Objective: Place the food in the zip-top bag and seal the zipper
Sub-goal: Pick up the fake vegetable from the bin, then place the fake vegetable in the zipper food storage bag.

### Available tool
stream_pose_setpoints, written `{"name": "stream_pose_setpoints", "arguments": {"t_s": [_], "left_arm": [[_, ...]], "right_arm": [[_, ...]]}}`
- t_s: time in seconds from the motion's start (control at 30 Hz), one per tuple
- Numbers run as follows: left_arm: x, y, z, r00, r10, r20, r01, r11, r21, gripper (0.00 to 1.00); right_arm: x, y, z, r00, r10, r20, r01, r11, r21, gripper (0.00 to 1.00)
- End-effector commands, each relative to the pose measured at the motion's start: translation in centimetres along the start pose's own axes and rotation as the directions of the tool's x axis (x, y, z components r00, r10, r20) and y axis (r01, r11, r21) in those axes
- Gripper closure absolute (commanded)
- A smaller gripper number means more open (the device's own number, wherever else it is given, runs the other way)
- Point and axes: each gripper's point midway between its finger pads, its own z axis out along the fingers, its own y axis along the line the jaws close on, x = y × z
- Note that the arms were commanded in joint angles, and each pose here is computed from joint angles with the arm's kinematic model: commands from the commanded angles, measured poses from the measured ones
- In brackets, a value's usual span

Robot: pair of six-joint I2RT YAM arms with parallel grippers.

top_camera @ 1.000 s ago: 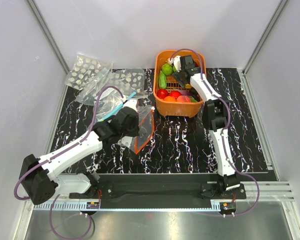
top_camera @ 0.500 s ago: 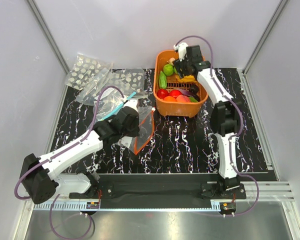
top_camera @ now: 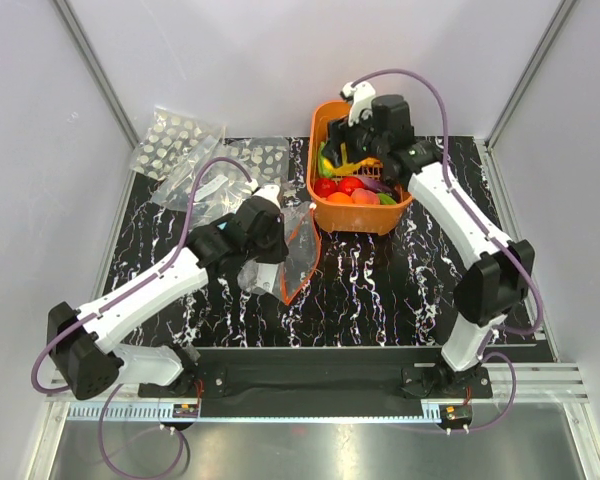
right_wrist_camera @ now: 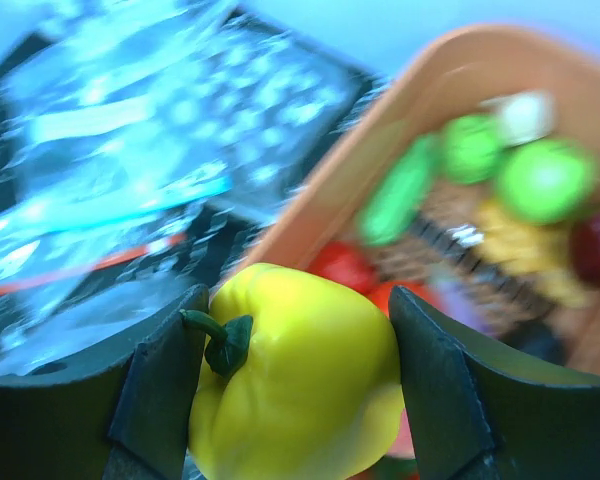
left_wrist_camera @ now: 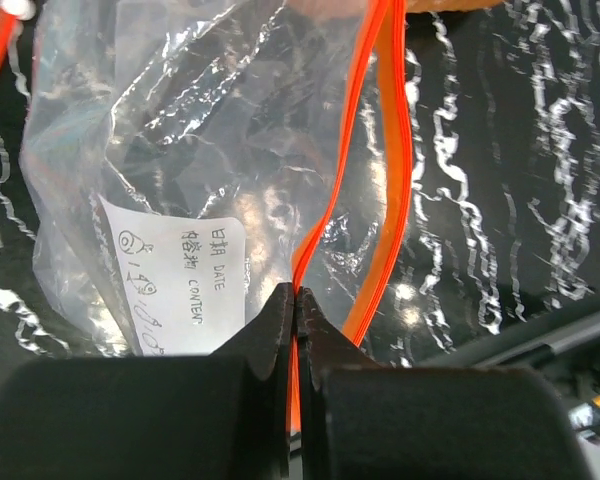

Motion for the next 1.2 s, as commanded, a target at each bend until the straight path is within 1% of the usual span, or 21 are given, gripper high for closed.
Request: {"name": "stream_pose_setpoints", "arguments": {"t_s": [0.0, 0.07, 0.13, 0.17, 0.23, 0.3, 0.33, 0.37, 0.4, 0.43, 0.47, 0.53, 0.57, 0.63, 0.67, 0.73, 0.77, 0.83, 0.97, 1.13, 1.17], "left_arm": [[-0.9, -2.4, -1.2, 0.999, -0.038, -0.009, 0.039, 0.994, 0.1, 1.0], [-1.2, -2.7, -1.5, 0.999, -0.052, -0.008, 0.053, 0.992, 0.114, 1.0], [-1.3, -3.1, -1.8, 0.998, -0.064, -0.013, 0.065, 0.989, 0.135, 1.0], [-1.3, -3.2, -1.8, 0.997, -0.07, -0.015, 0.071, 0.987, 0.142, 1.0], [-1.3, -3.7, -1.8, 0.996, -0.08, -0.024, 0.083, 0.983, 0.166, 1.0], [-1.4, -4.1, -1.9, 0.996, -0.089, -0.026, 0.092, 0.979, 0.181, 1.0], [-1.5, -4.1, -1.8, 0.995, -0.096, -0.028, 0.099, 0.979, 0.179, 1.0], [-1.3, -4.6, -1.9, 0.994, -0.095, -0.047, 0.103, 0.973, 0.205, 1.0], [-1.5, -4.8, -1.9, 0.994, -0.099, -0.045, 0.106, 0.972, 0.211, 1.0], [-1.5, -4.9, -1.8, 0.993, -0.108, -0.046, 0.115, 0.97, 0.215, 1.0], [-1.6, -5.2, -1.9, 0.992, -0.113, -0.051, 0.122, 0.966, 0.228, 1.0], [-1.9, -5.6, -1.9, 0.99, -0.133, -0.052, 0.142, 0.958, 0.25, 1.0], [-2.1, -6.1, -2.0, 0.989, -0.14, -0.054, 0.15, 0.95, 0.274, 1.0], [-2.3, -6.8, -2.3, 0.984, -0.166, -0.067, 0.178, 0.934, 0.309, 1.0], [-2.6, -7.3, -2.5, 0.981, -0.179, -0.07, 0.192, 0.92, 0.341, 1.0], [-2.5, -7.9, -2.6, 0.972, -0.219, -0.09, 0.237, 0.899, 0.369, 1.0], [-3.0, -8.6, -2.9, 0.968, -0.234, -0.089, 0.25, 0.875, 0.415, 1.0], [-3.3, -9.2, -3.4, 0.952, -0.287, -0.105, 0.303, 0.837, 0.456, 1.0], [-3.5, -10.1, -3.6, 0.935, -0.332, -0.127, 0.349, 0.782, 0.516, 1.0], [-2.9, -9.7, -3.4, 0.913, -0.377, -0.155, 0.398, 0.747, 0.532, 1.0], [-3.3, -9.7, -3.6, 0.91, -0.389, -0.144, 0.4, 0.73, 0.555, 1.0]], "right_arm": [[-2.0, 5.7, -3.1, 0.99, 0.109, 0.094, -0.095, 0.985, -0.145, 0.64], [-1.1, 7.8, -4.8, 0.982, 0.17, 0.086, -0.149, 0.967, -0.208, 0.65], [-1.0, 8.9, -6.0, 0.973, 0.202, 0.109, -0.17, 0.954, -0.247, 0.65], [-0.1, 9.7, -7.3, 0.966, 0.238, 0.098, -0.205, 0.942, -0.267, 0.65], [0.1, 10.9, -8.4, 0.959, 0.259, 0.115, -0.215, 0.929, -0.3, 0.65], [1.6, 11.9, -9.9, 0.954, 0.285, 0.093, -0.242, 0.916, -0.32, 0.66], [3.5, 12.3, -9.9, 0.952, 0.301, 0.052, -0.269, 0.907, -0.322, 0.66], [3.0, 12.7, -11.4, 0.948, 0.309, 0.081, -0.265, 0.902, -0.34, 0.66], [3.4, 13.0, -11.9, 0.945, 0.317, 0.08, -0.271, 0.897, -0.349, 0.66], [4.8, 13.4, -12.2, 0.94, 0.338, 0.053, -0.298, 0.884, -0.36, 0.66], [4.4, 13.5, -13.3, 0.935, 0.346, 0.076, -0.295, 0.879, -0.374, 0.66], [5.5, 13.8, -13.8, 0.927, 0.373, 0.051, -0.326, 0.863, -0.385, 0.66], [4.9, 14.2, -14.5, 0.921, 0.382, 0.078, -0.319, 0.854, -0.412, 0.66], [5.4, 14.9, -15.0, 0.907, 0.416, 0.07, -0.344, 0.824, -0.451, 0.66], [4.5, 15.0, -15.7, 0.898, 0.426, 0.111, -0.329, 0.816, -0.475, 0.66], [5.1, 15.2, -15.9, 0.881, 0.462, 0.102, -0.36, 0.794, -0.49, 0.66], [4.6, 15.5, -16.4, 0.874, 0.47, 0.126, -0.349, 0.785, -0.511, 0.66], [5.1, 15.7, -16.4, 0.866, 0.489, 0.105, -0.37, 0.767, -0.525, 0.66], [5.7, 16.4, -16.6, 0.857, 0.506, 0.102, -0.374, 0.745, -0.553, 0.66], [8.7, 15.8, -15.0, 0.861, 0.505, 0.065, -0.408, 0.76, -0.506, 0.66], [9.0, 15.7, -14.9, 0.86, 0.506, 0.068, -0.408, 0.762, -0.503, 0.66]]}}
